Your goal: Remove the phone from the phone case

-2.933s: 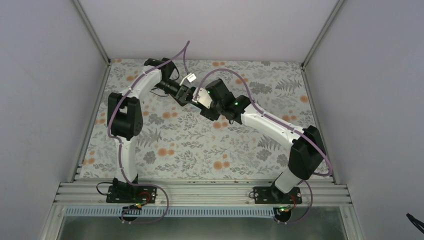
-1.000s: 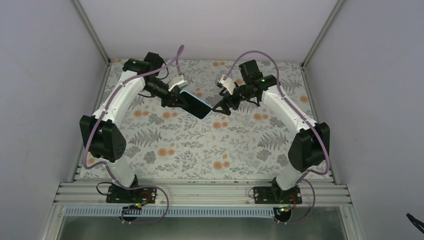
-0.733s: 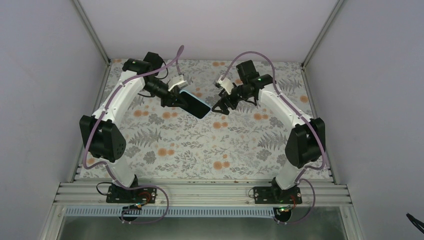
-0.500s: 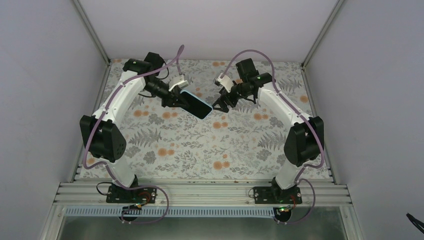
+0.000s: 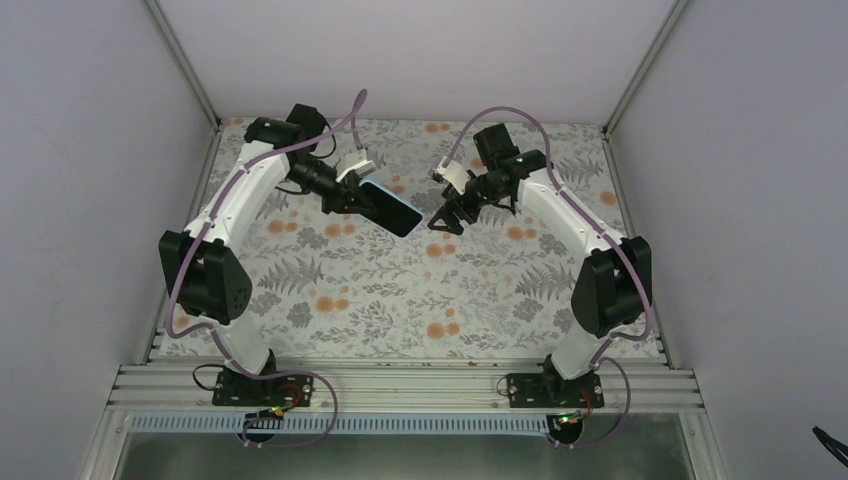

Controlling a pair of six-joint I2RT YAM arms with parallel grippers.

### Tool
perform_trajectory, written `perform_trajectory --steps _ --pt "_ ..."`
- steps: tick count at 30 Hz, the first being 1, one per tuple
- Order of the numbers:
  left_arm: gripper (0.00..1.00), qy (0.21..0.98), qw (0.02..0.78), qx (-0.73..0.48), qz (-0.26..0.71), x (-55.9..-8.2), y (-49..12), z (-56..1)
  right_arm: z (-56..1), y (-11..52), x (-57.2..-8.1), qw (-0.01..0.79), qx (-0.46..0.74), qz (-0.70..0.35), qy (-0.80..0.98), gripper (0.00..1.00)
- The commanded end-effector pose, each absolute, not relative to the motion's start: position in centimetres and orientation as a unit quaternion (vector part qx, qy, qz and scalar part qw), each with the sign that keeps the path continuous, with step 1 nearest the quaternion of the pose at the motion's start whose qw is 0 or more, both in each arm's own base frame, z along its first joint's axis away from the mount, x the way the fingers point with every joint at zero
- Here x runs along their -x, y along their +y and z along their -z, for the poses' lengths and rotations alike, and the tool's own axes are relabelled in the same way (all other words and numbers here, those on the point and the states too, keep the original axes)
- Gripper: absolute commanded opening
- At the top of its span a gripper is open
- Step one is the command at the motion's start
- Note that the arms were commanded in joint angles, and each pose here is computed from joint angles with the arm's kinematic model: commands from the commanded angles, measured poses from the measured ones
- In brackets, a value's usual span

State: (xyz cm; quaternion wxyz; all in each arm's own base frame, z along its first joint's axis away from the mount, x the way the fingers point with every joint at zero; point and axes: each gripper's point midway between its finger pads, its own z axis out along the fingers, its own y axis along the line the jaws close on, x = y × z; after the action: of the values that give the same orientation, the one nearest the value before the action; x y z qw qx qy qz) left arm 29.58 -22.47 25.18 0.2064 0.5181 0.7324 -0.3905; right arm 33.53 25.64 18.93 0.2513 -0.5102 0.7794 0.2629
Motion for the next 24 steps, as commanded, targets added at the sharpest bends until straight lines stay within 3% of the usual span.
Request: perform_trajectory --steps 1,10,24 --pt "0.02 0.709 0.24 -0.529 0.4 -29.8 -22.7 -27.1 -20.4 25.7 -32.0 0.259 0.528 -0.281 0.758 0.99" --pt "0.02 0.708 0.236 -0.522 0.413 -30.4 -23.1 -26.9 -22.9 26.6 -31.8 0.282 0.525 -0.307 0.742 0.98" --pt "0.02 0.702 0.236 -0.521 0.424 -29.9 -23.2 -27.1 -21.8 27.3 -34.6 0.284 0.508 -0.295 0.758 0.94"
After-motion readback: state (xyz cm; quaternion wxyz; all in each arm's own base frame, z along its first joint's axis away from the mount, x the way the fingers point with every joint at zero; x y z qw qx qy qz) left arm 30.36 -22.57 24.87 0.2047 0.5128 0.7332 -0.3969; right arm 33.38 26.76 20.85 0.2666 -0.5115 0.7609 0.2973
